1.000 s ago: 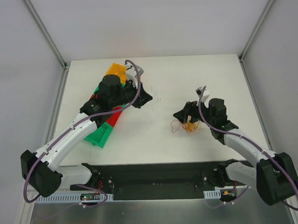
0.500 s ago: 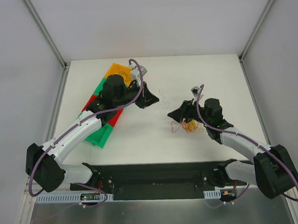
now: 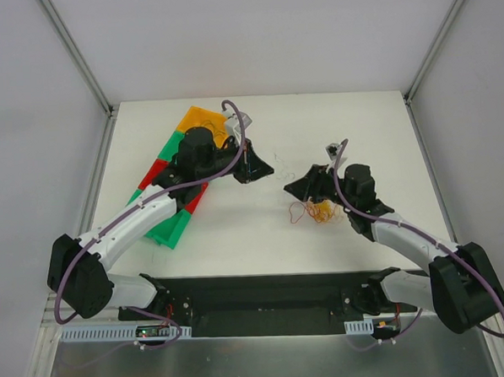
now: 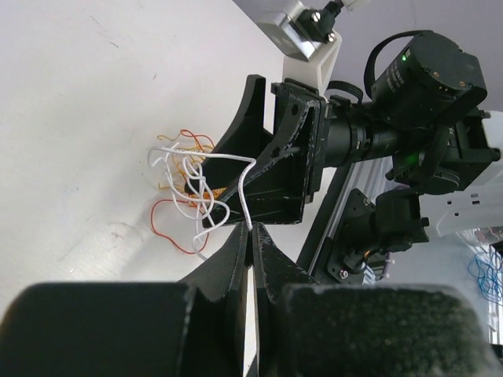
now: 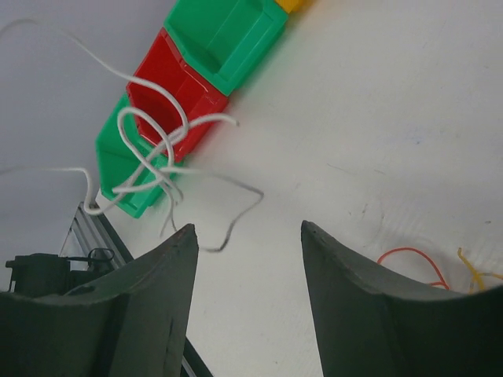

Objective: Untangle the cables

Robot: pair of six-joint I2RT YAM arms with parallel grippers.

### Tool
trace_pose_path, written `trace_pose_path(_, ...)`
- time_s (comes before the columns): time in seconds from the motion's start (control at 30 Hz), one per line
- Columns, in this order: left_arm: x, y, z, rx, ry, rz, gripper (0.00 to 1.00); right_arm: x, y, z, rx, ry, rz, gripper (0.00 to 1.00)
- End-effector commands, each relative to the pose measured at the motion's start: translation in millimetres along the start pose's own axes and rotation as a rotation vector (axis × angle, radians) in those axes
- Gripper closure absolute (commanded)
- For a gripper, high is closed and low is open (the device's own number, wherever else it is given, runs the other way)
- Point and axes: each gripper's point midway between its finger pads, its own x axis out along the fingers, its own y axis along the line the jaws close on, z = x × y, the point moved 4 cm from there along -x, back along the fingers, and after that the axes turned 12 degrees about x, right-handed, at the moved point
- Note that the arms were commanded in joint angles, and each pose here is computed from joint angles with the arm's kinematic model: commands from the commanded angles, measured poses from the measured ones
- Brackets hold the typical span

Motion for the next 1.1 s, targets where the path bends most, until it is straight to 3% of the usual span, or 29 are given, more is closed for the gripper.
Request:
trace_pose_path(0.0, 1, -5, 6, 0.000, -0.042, -0.055, 1.00, 12, 22, 25, -0.022, -0.063, 0.039, 0.43)
trace_pose_path(0.1, 3, -8, 5, -0.009, -0.049, -0.080, 1.00, 21, 19, 26, -0.022, -0.063, 0.015, 0.46)
trace_pose_path(0.23, 1, -9, 5, -0.013, -0.055, -0.081, 1.00, 31, 1, 22, -0.064, -0.063, -0.119, 0.62)
trace_pose_path(0.4, -1, -14, 8, -0.015, -0.061, -0.105, 1.00, 28, -25, 24, -0.114, -0.139, -0.283, 0.80)
trace_pose_path(0.5, -4, -15, 12, 0.005, -0.062, -0.098, 1.00, 15, -50, 31, -0.128, -0.216, -0.466, 0.91)
trace_pose_path(0.7, -24, -15, 29, 0.073, -0.103, -0.014, 1.00, -31, -87, 43, -0.172, -0.356, -0.800, 0.86)
trace_pose_path(0.83, -36, -21, 40, 0.103, -0.140, -0.004, 1.00, -48, -95, 49, -0.181, -0.418, -0.871, 0.82)
trace_pose_path(1.07, -69, -18, 61, 0.181, -0.216, 0.136, 1.00, -62, -114, 49, -0.121, -0.414, -0.915, 0.76)
